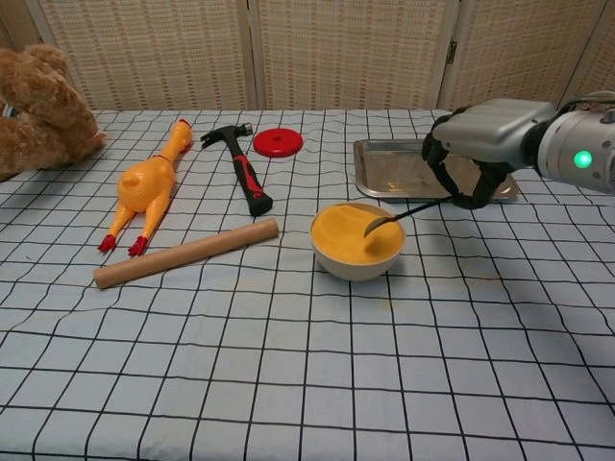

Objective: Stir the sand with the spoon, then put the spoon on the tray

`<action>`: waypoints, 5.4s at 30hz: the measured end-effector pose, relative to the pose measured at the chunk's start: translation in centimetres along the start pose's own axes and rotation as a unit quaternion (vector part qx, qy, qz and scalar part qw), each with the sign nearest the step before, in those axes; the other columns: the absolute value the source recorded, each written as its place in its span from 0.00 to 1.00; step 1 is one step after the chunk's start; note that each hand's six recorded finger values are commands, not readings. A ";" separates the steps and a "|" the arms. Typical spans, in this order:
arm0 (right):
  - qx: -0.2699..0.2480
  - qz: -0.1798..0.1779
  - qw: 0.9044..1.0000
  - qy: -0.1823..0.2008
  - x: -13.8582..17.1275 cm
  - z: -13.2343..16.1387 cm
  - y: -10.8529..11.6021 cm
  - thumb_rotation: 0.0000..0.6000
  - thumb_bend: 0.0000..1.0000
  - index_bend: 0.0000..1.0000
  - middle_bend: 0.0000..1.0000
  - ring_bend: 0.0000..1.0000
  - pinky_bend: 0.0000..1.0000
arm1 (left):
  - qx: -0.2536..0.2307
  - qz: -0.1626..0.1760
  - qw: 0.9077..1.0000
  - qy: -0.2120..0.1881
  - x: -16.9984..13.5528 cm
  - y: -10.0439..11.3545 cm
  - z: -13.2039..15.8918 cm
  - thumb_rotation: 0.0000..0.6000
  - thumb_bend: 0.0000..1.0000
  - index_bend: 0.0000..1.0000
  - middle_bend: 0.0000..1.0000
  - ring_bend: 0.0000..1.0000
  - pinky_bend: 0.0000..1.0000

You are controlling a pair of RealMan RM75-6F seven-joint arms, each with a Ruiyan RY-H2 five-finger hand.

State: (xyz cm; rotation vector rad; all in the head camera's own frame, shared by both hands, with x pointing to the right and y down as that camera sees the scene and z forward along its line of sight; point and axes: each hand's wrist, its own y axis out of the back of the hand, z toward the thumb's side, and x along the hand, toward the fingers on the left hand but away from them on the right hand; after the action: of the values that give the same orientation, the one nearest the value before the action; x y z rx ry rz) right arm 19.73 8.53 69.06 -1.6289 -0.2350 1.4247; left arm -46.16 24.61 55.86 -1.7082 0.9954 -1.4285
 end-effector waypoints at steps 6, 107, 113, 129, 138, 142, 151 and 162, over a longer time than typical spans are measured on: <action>0.007 0.015 1.000 0.000 -0.1 -0.1 -0.7 1.00 0.88 0.91 0.18 0.00 0.00 | -0.001 0.000 1.000 0.000 0.0 0.0 0.0 1.00 0.45 0.00 0.00 0.00 0.18; -0.008 -0.090 0.982 -0.169 -7.9 -5.9 -2.0 1.00 0.90 0.92 0.20 0.00 0.00 | -0.001 -0.010 1.000 0.011 0.5 -0.4 -0.5 1.00 0.45 0.00 0.00 0.00 0.18; 0.001 -0.068 0.975 -0.212 -10.1 -7.3 -2.0 1.00 0.90 0.87 0.20 0.00 0.00 | -0.001 -0.012 1.000 0.017 0.7 -0.4 -0.8 1.00 0.45 0.00 0.00 0.00 0.18; -0.070 -0.024 0.972 -0.225 -11.6 -7.6 -2.8 1.00 0.43 0.00 0.04 0.00 0.00 | 0.001 -0.013 1.000 0.020 0.7 -0.5 -1.0 1.00 0.45 0.00 0.00 0.00 0.18; -0.108 -0.064 0.975 -0.184 -9.4 -7.7 -1.3 1.00 0.36 0.00 0.01 0.00 0.00 | 0.002 -0.009 1.000 0.020 0.6 -0.3 -0.9 1.00 0.45 0.00 0.00 0.00 0.18; -0.137 -0.079 0.978 -0.136 -6.1 -6.5 -0.1 1.00 0.34 0.00 0.00 0.00 0.00 | 0.005 -0.007 1.000 0.020 0.5 -0.2 -0.7 1.00 0.45 0.00 0.00 0.00 0.18; -0.149 -0.096 0.979 -0.101 10.5 -9.3 0.9 1.00 0.34 0.00 0.00 0.00 0.00 | 0.017 -0.008 1.000 0.025 0.2 -0.3 -0.5 1.00 0.45 0.00 0.00 0.00 0.18; -0.008 -0.104 0.969 -0.223 24.3 -13.2 -3.6 1.00 0.34 0.00 0.00 0.00 0.00 | 0.045 0.031 0.998 0.010 -0.1 0.0 0.1 1.00 0.45 0.00 0.00 0.00 0.10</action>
State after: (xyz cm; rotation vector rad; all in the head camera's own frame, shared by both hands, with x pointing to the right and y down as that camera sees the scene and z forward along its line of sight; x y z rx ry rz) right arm 40.00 19.99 53.83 -1.2360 -0.6577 1.6084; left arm -46.03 24.67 55.76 -1.5874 0.9726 -1.4318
